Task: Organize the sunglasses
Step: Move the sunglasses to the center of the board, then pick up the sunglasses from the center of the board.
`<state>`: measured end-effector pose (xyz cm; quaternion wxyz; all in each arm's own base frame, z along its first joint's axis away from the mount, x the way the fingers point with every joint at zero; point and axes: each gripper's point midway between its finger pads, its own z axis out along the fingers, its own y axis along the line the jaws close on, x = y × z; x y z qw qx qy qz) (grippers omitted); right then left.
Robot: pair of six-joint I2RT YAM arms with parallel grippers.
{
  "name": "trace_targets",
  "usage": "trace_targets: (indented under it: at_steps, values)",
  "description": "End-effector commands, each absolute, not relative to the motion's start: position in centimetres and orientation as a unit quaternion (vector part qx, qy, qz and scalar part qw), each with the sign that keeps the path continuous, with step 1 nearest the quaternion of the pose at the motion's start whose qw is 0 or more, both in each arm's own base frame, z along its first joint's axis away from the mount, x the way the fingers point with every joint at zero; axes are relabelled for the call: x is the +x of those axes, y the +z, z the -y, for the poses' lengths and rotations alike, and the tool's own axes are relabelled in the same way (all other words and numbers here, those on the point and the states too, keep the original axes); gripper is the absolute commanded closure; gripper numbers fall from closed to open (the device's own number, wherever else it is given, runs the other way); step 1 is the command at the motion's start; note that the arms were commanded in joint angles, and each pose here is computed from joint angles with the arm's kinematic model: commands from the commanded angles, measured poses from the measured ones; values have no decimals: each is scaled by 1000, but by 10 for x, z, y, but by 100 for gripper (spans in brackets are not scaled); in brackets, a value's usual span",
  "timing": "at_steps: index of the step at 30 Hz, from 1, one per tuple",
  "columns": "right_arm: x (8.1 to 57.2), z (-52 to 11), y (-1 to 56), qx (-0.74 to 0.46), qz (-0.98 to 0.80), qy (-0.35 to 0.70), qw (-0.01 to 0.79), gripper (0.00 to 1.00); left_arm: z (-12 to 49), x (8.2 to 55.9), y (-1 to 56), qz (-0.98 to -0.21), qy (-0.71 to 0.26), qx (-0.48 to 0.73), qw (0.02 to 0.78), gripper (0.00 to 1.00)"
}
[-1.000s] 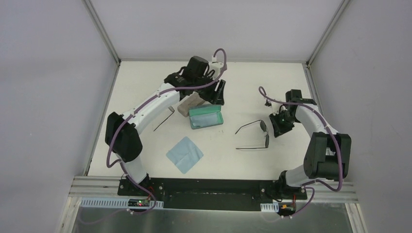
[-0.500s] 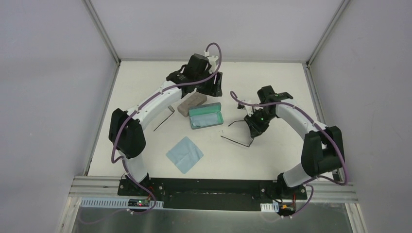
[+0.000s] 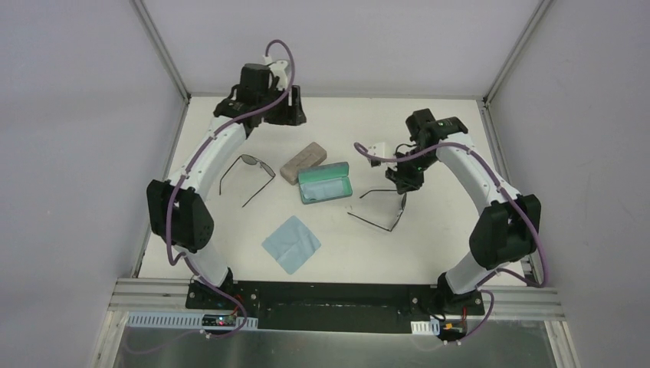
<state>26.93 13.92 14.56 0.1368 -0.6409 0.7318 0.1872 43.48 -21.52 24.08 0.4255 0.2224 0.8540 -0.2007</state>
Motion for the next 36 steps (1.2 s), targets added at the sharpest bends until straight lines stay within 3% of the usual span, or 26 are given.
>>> trace_targets:
  at_steps: [1,9,19,30,36]
  values:
    - [263,-125,149,-781,-592,130,149,76,183,429,276,-834,-201,218,464,38]
    - [263,-124,114,-883,-450,69,115,71,159,420,284,-828,-214,217,471,37]
    - [257,-121,82,-918,-385,44,81,70,125,410,279,-838,-225,172,467,37]
    - [252,-115,66,-916,-394,37,71,77,105,411,283,-838,-242,129,471,37]
    - [246,-115,71,-911,-403,39,74,89,105,410,282,-838,-247,129,470,37]
